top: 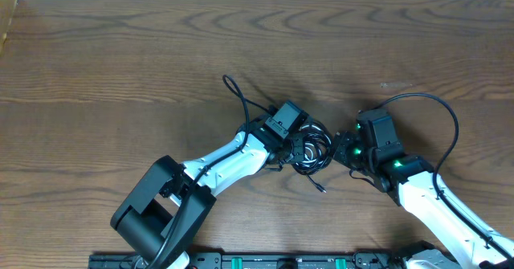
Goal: Untangle cables
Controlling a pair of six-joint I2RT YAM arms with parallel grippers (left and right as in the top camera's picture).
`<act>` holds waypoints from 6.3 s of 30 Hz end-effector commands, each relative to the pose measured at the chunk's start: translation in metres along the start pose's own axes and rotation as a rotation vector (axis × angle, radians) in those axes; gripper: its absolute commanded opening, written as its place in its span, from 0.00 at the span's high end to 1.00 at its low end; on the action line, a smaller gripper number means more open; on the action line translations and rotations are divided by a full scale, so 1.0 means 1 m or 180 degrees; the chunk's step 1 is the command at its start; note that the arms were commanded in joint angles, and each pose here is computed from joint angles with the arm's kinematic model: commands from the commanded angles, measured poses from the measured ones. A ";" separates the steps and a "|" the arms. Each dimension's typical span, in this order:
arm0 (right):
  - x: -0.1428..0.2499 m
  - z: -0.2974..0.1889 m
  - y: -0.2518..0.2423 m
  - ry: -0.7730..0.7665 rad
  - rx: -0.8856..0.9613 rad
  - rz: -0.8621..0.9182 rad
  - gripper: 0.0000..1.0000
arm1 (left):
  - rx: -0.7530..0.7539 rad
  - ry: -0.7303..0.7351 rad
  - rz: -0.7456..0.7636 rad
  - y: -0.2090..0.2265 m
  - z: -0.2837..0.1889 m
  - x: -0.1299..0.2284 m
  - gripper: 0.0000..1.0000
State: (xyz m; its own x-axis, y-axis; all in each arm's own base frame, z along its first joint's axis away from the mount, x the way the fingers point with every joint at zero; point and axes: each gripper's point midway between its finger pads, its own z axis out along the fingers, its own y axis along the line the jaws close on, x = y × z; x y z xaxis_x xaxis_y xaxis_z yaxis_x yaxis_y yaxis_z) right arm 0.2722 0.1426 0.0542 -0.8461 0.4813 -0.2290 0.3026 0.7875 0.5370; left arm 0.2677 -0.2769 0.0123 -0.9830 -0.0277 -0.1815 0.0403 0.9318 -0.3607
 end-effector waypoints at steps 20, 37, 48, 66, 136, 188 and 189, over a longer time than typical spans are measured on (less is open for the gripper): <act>0.056 0.003 0.024 0.0503 -0.0098 -0.0325 0.98 | -0.0157 0.0054 -0.0022 0.013 0.013 0.005 0.92; 0.023 0.004 0.006 0.0034 0.0188 -0.0237 0.53 | -0.0150 0.0063 -0.0022 0.012 0.013 0.006 0.92; 0.040 0.003 0.015 0.0341 0.0006 -0.0132 0.96 | -0.0151 0.0062 -0.0022 0.012 0.013 0.005 0.92; 0.084 0.000 0.028 0.0817 -0.0127 -0.0341 0.98 | -0.0134 0.0044 -0.0019 0.011 0.014 0.004 0.92; 0.111 0.008 0.034 0.0731 0.0019 -0.0697 0.85 | -0.0110 0.0019 -0.0014 0.009 0.014 0.002 0.92; 0.122 0.018 0.039 0.0928 -0.0073 -0.0713 0.98 | -0.0110 0.0017 -0.0017 0.010 0.014 0.002 0.92; 0.118 0.012 0.045 0.0900 -0.0171 -0.0773 0.97 | -0.0109 0.0016 -0.0017 0.009 0.014 0.002 0.92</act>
State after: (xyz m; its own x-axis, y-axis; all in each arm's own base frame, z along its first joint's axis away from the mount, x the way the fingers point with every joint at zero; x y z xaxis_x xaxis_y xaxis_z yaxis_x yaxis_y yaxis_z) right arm 0.1929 0.2303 0.0209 -0.9605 0.2625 -0.0924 0.1910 0.8632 0.4674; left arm 0.2715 -0.2791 0.0104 -0.9806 -0.0304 -0.1934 0.0433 0.9298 -0.3655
